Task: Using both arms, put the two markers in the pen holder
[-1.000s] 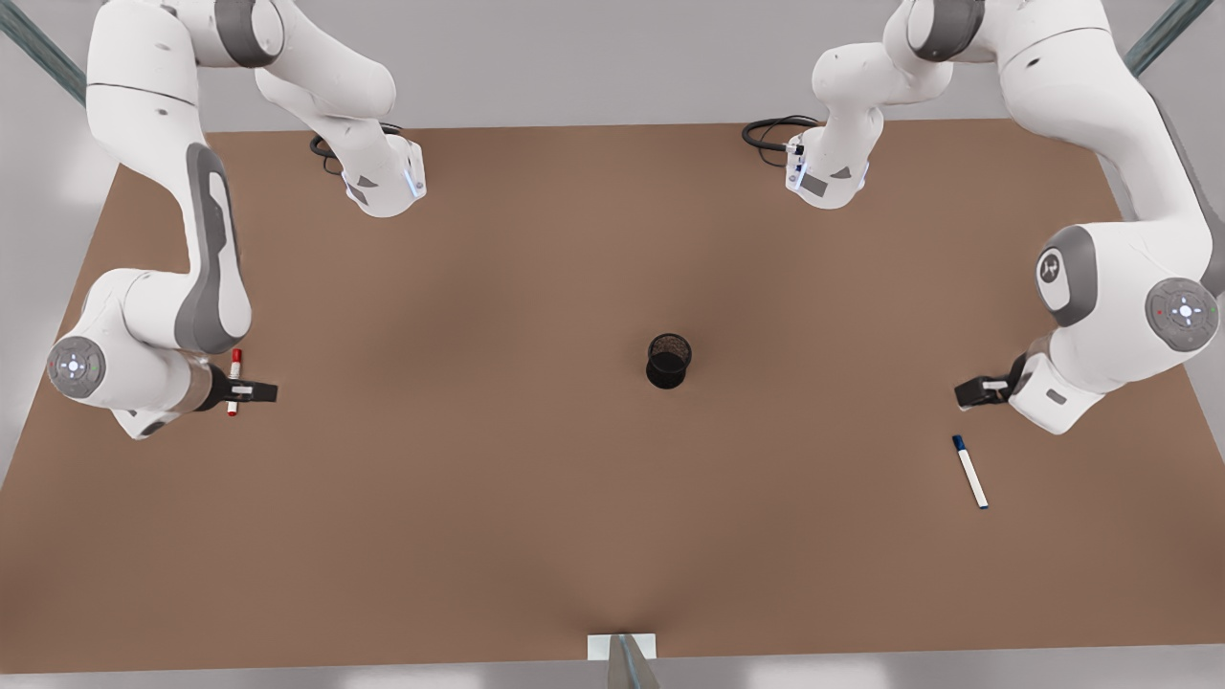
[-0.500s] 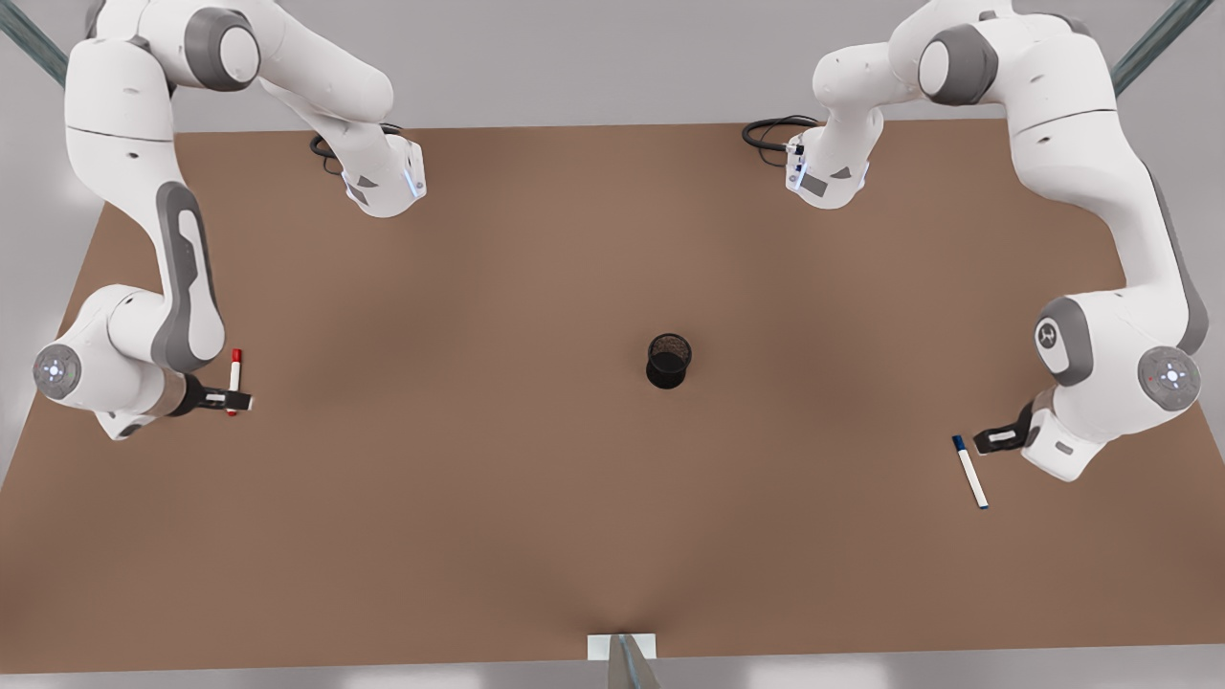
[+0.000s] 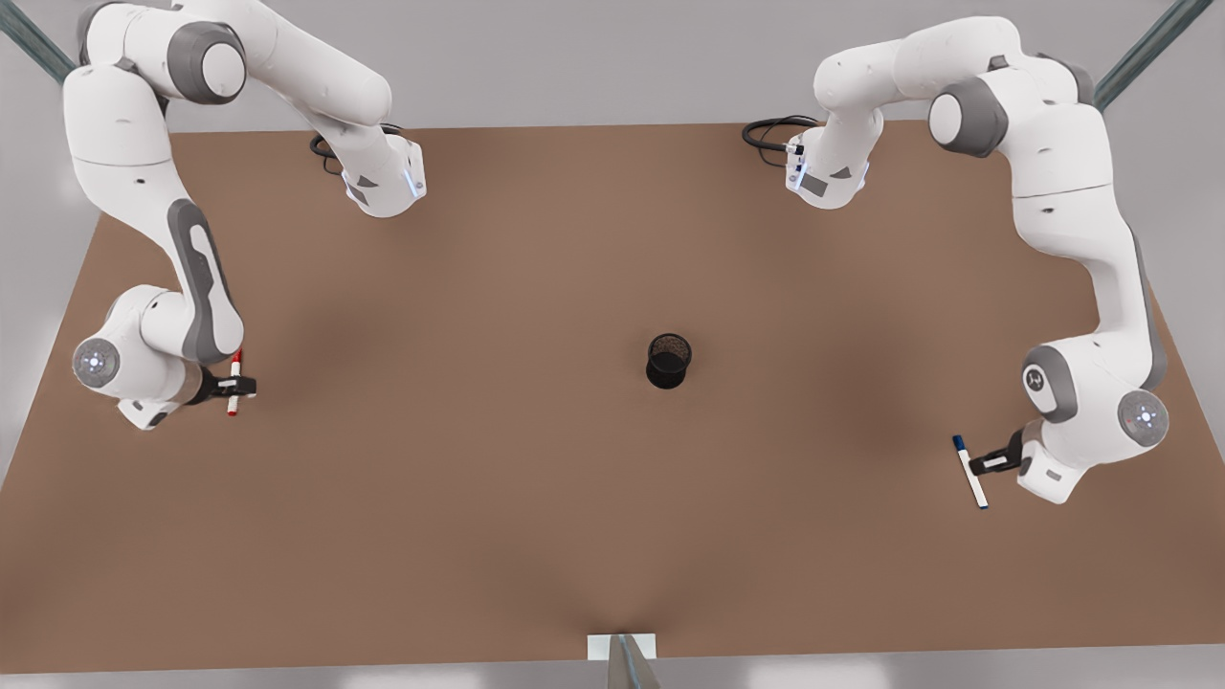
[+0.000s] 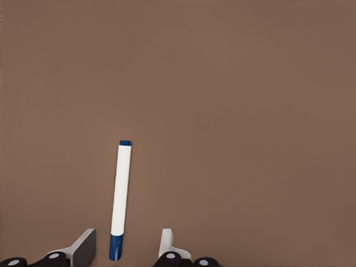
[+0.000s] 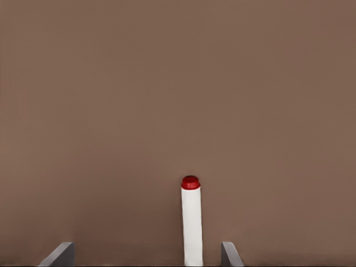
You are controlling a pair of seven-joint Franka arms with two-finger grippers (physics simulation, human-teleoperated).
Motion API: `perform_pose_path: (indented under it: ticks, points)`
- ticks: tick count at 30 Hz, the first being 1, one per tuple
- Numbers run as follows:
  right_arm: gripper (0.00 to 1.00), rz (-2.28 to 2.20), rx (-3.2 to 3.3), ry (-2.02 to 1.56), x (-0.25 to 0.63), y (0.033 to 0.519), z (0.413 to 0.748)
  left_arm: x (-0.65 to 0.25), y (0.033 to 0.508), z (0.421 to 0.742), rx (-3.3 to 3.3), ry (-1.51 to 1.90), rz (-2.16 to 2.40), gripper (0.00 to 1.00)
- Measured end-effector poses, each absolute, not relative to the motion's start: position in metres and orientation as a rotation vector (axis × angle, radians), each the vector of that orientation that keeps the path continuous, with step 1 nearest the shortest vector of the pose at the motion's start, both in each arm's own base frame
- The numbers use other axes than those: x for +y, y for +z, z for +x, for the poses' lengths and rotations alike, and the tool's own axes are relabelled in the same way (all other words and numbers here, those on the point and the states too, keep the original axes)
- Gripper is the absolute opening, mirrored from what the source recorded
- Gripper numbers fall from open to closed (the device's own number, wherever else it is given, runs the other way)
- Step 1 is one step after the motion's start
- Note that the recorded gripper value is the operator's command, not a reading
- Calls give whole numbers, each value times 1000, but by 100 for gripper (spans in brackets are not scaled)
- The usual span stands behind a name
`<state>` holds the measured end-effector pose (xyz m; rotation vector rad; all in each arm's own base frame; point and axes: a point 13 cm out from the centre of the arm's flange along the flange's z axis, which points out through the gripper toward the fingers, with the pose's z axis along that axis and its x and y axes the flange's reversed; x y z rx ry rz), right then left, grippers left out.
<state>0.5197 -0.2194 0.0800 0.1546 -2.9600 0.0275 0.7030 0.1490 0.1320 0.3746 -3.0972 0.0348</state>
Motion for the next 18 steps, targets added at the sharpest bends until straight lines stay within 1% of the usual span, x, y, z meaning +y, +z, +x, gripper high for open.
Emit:
perform_pose_path:
  ticks: [3, 5, 6, 9, 10, 11, 18]
  points:
    - [97, 204, -2978, 42, -226, 70, 519, 159, 117, 709, -3122, 29, 374, 67]
    - [87, 228, -2993, 50, -230, 65, 524, 162, 110, 720, -3148, 24, 362, 67]
    - [87, 235, -2999, 51, -233, 63, 526, 164, 107, 726, -3159, 22, 356, 66]
    - [84, 234, -3008, 48, -247, 54, 525, 170, 99, 732, -3183, 17, 349, 59]
    - [81, 236, -3010, 47, -251, 52, 525, 171, 97, 734, -3190, 15, 347, 56]
    - [80, 240, -3012, 46, -253, 51, 525, 173, 97, 735, -3196, 14, 345, 56]
    - [67, 302, -3011, 41, -253, 44, 526, 173, 87, 738, -3210, 14, 337, 56]
